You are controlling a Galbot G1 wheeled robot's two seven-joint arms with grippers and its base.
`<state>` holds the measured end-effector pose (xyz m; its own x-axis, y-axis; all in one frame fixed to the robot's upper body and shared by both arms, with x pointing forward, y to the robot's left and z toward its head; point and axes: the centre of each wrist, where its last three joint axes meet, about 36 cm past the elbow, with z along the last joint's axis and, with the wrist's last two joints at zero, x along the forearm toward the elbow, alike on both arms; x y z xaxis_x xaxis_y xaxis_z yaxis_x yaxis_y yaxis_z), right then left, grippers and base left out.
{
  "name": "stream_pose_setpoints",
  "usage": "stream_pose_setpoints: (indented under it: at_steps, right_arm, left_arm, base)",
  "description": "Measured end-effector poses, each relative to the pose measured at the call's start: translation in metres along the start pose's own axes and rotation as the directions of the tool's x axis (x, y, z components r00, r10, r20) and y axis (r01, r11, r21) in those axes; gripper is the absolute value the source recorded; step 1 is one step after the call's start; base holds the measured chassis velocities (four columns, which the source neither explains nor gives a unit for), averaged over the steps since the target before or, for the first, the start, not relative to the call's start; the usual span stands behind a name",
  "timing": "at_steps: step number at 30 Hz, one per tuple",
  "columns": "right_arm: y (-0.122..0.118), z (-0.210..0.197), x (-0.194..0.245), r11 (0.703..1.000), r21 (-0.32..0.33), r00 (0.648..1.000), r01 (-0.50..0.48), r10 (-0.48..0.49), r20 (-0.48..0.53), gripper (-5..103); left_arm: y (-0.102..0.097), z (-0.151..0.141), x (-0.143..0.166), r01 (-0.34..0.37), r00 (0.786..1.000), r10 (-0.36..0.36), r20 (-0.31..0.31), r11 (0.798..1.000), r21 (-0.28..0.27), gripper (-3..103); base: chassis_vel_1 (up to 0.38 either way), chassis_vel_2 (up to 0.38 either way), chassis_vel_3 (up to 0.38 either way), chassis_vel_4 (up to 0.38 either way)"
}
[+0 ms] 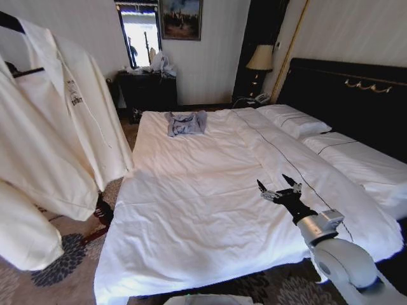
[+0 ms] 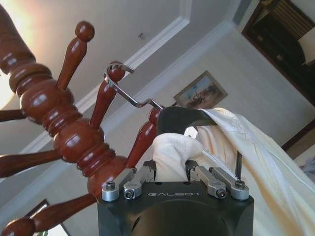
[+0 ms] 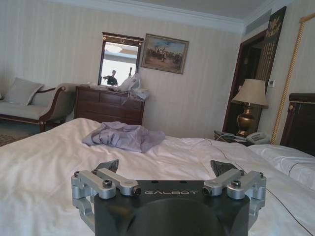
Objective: Pick up the clothes from the bed and hang them on the clothes hanger.
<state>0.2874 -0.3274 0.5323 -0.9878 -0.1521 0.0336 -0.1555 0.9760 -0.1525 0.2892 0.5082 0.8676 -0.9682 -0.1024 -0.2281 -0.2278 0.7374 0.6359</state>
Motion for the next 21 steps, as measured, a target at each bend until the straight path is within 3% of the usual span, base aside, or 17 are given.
stream_pose_setpoints:
  at_steps: [11,21]
  right_arm:
    - [0.000,0.000,0.000,1.000,0.000,1.000,0.000,0.000,0.000,100]
    - [0.000,0.000,0.000,1.000,0.000,1.000,0.000,0.000,0.000,100]
  left_arm:
    - [0.007,0.013,-0.008,0.041,0.994,-0.039,-0.104,0.999,0.015,26]
    - [-0.006,0.016,-0.023,0.009,0.992,-0.006,-0.123,1.000,0.025,26]
  base:
    - [0.000,0.000,0.000,0.000]
    - [0.000,0.000,0.000,0.000]
